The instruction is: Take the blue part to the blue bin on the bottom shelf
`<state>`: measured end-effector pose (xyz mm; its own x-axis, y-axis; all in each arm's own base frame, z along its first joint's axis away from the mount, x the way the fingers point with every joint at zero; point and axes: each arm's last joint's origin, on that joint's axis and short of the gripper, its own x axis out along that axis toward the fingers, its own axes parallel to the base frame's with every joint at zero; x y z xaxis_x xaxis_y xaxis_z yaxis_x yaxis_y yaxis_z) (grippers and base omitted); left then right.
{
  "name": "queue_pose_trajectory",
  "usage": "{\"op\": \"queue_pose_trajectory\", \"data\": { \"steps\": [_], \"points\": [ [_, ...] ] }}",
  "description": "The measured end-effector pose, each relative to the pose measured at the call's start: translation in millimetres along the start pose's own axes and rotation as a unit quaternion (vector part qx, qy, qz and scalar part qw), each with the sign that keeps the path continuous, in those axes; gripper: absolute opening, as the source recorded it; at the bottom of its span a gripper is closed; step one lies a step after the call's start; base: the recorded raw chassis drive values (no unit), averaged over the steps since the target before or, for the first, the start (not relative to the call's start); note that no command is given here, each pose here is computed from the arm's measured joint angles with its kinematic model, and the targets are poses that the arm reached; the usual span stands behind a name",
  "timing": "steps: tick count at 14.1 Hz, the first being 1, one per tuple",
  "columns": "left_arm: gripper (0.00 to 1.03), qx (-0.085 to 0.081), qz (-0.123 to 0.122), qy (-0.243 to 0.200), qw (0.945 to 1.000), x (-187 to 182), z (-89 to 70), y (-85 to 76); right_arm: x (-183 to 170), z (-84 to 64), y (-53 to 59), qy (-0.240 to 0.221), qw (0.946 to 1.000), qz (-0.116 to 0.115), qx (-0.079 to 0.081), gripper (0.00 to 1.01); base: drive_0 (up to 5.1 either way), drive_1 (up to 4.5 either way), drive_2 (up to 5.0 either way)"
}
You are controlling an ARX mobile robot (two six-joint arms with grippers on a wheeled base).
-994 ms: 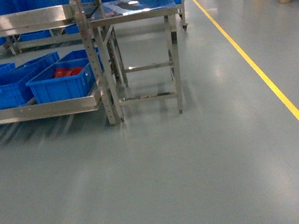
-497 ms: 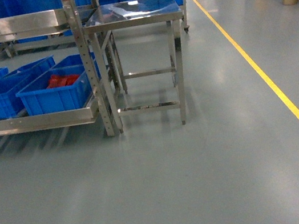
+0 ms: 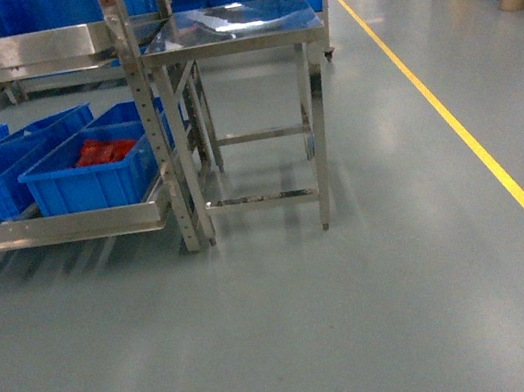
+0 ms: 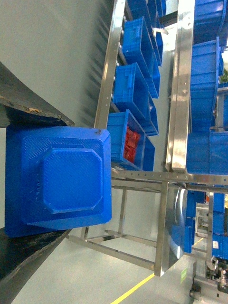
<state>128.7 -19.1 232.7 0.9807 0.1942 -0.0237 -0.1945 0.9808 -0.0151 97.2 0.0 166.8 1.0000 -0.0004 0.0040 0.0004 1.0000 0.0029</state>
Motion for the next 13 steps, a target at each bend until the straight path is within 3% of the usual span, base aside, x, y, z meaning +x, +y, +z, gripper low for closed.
{"op": "queue_pose_trajectory", "data": {
  "steps": [13],
  "points": [
    [0.44,0.001,0.000,0.001,1.0000,0.0,-0.2,0.1,0.0,-0.3,0.0,0.001,1.0000,0.000,0.000,0.98,0.0,4.21,-4.1]
  ]
}}
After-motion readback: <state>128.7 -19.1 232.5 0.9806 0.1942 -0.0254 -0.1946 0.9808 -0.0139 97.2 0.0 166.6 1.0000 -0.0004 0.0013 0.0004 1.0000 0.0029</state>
